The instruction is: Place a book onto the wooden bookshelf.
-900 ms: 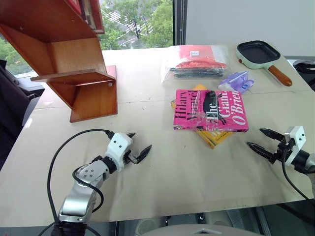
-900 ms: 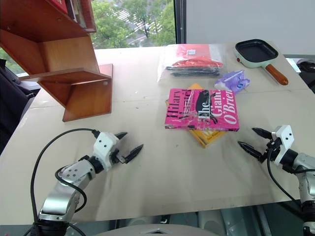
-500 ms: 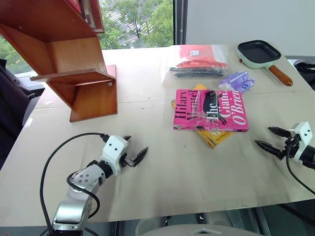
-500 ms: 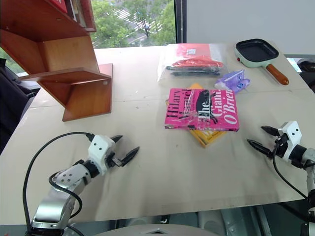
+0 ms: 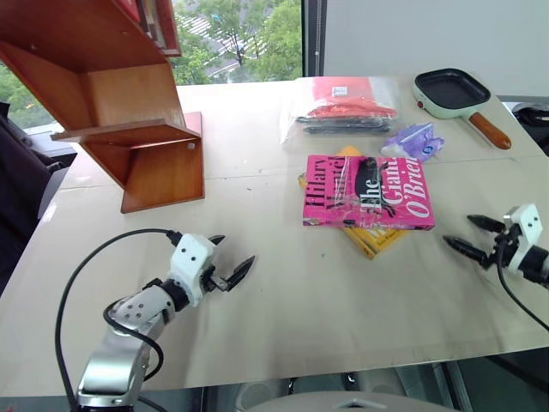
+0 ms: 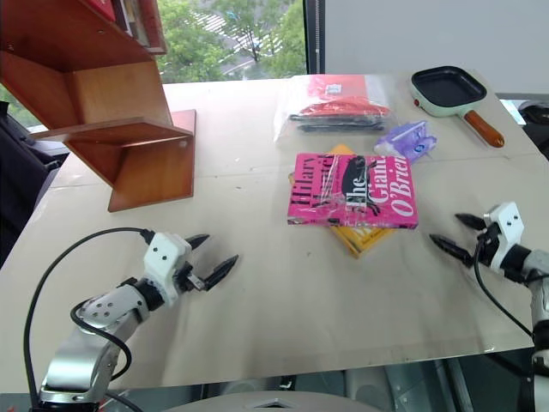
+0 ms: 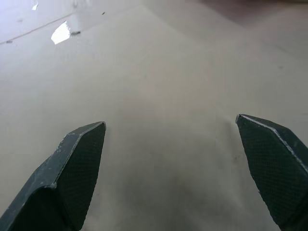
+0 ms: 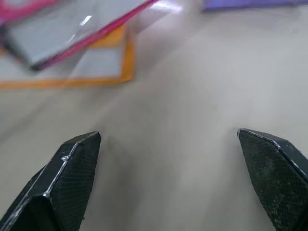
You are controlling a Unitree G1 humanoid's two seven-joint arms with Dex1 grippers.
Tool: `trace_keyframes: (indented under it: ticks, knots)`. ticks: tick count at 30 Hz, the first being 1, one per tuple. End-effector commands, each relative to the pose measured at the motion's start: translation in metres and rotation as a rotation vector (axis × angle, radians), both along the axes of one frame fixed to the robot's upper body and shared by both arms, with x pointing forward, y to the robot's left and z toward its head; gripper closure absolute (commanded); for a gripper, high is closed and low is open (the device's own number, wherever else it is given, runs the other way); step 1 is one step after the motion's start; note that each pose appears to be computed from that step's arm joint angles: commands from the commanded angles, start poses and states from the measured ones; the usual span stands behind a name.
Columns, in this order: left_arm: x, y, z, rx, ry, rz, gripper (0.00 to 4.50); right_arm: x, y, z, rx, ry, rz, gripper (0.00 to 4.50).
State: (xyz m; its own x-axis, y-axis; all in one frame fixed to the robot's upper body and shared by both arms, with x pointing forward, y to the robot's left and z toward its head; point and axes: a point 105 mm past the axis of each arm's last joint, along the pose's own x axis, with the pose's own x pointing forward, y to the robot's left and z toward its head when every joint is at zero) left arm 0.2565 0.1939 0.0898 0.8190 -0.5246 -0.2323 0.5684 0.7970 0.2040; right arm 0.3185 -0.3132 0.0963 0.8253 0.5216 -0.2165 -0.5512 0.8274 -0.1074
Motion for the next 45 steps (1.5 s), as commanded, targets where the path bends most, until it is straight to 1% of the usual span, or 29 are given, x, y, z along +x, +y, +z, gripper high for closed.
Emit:
trace_keyframes:
  ticks: [1,3,5,6,7,8,9,10,14,19,23,30,34,39,45]
  knots:
    - [-0.003,-0.005,0.034,0.001,-0.102,-0.080,0.00,0.019,-0.007,0.029,-0.033,-0.092,-0.056,0.25]
    - [-0.005,-0.007,0.051,-0.020,-0.138,-0.121,0.00,0.030,-0.004,0.041,-0.052,-0.142,-0.066,0.81]
    - [-0.005,-0.009,0.067,-0.045,-0.147,-0.166,0.00,0.041,0.002,0.051,-0.076,-0.176,-0.057,1.98]
    - [-0.005,-0.011,0.075,-0.034,-0.159,-0.200,0.00,0.047,0.008,0.055,-0.085,-0.189,-0.046,2.33]
    - [-0.006,-0.014,0.083,-0.032,-0.163,-0.236,0.00,0.053,0.013,0.058,-0.091,-0.197,-0.038,2.85]
    - [-0.007,-0.017,0.092,-0.020,-0.176,-0.274,0.00,0.059,0.019,0.061,-0.095,-0.208,-0.026,3.48]
    - [-0.008,-0.019,0.098,-0.013,-0.179,-0.301,0.00,0.064,0.024,0.064,-0.094,-0.213,-0.015,3.77]
    - [-0.009,-0.022,0.104,-0.018,-0.180,-0.328,0.00,0.069,0.029,0.066,-0.098,-0.218,-0.007,4.39]
    - [-0.015,-0.030,0.124,-0.019,-0.166,-0.416,0.00,0.092,0.044,0.075,-0.134,-0.241,-0.022,4.39]
    - [-0.018,-0.028,0.136,0.007,-0.146,-0.436,0.00,0.110,0.054,0.083,-0.172,-0.246,-0.059,4.39]
    - [-0.019,-0.027,0.139,0.021,-0.140,-0.429,0.00,0.119,0.066,0.089,-0.194,-0.248,-0.055,4.39]
    - [-0.019,-0.031,0.138,0.024,-0.139,-0.423,0.00,0.127,0.084,0.095,-0.220,-0.242,-0.019,4.39]
    - [-0.020,-0.032,0.138,0.021,-0.142,-0.413,0.00,0.131,0.095,0.101,-0.195,-0.237,-0.003,4.39]
    - [-0.023,-0.031,0.131,0.028,-0.127,-0.399,0.00,0.134,0.101,0.100,-0.153,-0.211,0.003,4.39]
    - [-0.022,-0.032,0.131,0.024,-0.133,-0.396,0.00,0.136,0.106,0.101,-0.150,-0.193,0.001,4.39]
